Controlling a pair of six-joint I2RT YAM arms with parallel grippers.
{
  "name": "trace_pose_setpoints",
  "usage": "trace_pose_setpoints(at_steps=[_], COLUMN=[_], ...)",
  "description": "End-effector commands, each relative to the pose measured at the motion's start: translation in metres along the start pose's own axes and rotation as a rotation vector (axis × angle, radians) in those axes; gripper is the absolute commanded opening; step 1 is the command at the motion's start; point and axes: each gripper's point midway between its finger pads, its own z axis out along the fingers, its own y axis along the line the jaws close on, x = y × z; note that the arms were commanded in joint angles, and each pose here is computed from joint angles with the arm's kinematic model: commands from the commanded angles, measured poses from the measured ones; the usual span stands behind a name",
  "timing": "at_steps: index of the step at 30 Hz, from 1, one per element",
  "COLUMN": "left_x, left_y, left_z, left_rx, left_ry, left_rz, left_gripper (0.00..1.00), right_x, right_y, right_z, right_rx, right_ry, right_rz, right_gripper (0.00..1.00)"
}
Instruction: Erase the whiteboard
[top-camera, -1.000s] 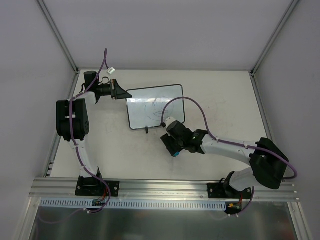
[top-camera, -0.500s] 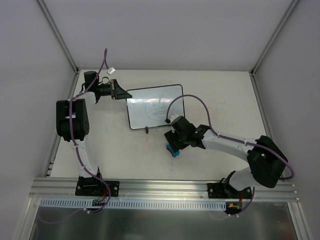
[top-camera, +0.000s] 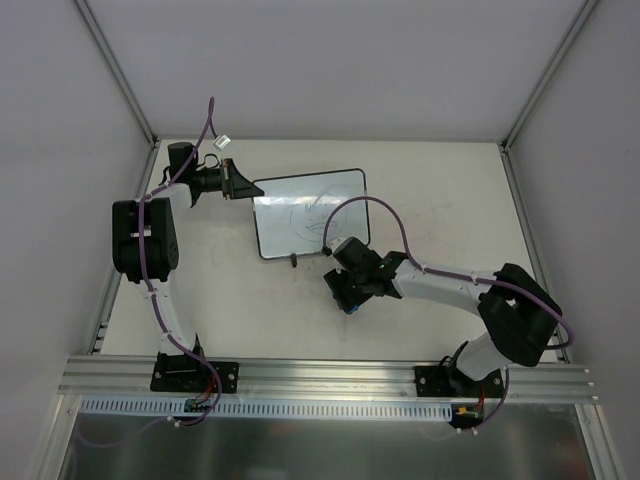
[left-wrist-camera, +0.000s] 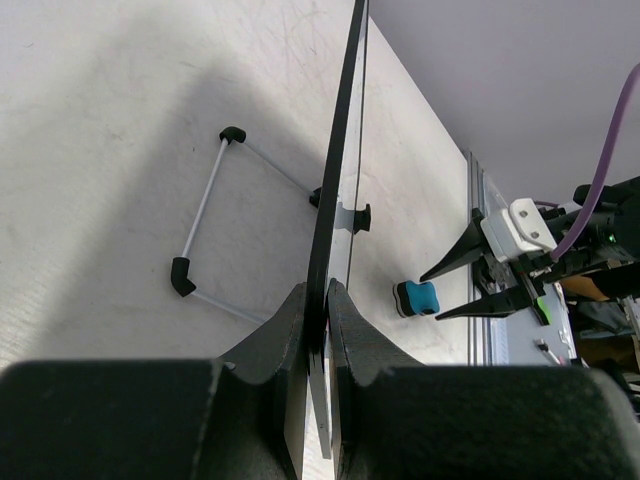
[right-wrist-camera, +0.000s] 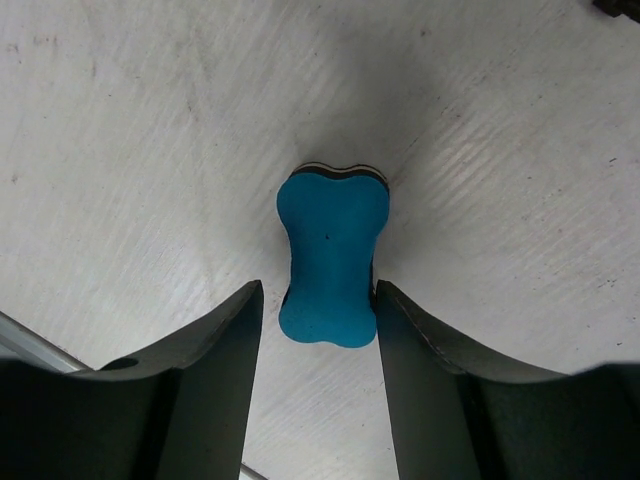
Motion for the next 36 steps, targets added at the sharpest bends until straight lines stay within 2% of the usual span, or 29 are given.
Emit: trace_pose_setpoints(at_steps=[1, 16, 19, 23, 27, 29, 36], left_x=[-0.019, -0.019, -0.02, -0.02, -0.019, -0.019, -0.02], left_y=[-0.009, -0.009, -0.009, -0.01, -0.01, -0.009, -0.01], left_z=[0.0, 0.0, 0.0, 0.0, 0.0, 0.0, 0.0], left_rx=[-0.016, -0.019, -0.02, -0.019, -0.019, -0.019, -0.021], left_ry=[-0.017, -0.016, -0.017, -0.016, -0.016, -0.016, -0.016], left_rz=[0.162, 0.162, 0.161, 0.165, 0.162, 0.161, 0.164], left_gripper=[0.0, 0.0, 0.0, 0.0, 0.0, 0.0, 0.0], right_x=[-0.014, -0.02, -0.021, -0.027, -0.063, -0.078, -0.15], right_y=[0.009, -0.001, -0.001, -0.001, 0.001, -0.003, -0.017], right_z=[-0.002, 0.005, 0.007, 0.004, -0.017, -0.026, -0.049], right_rx=[-0.015, 0.081, 0.095, 0.106, 0.11, 0.114, 0.131], right_ry=[-0.019, -0.017, -0.015, -0.026, -0.1, -0.124, -0.253], right_rz=[-0.022, -0.061, -0.069, -0.076, -0.086, -0.087, -0.062], right_gripper=[0.51, 0.32, 0.22, 0.15, 0.15, 0.1, 0.06])
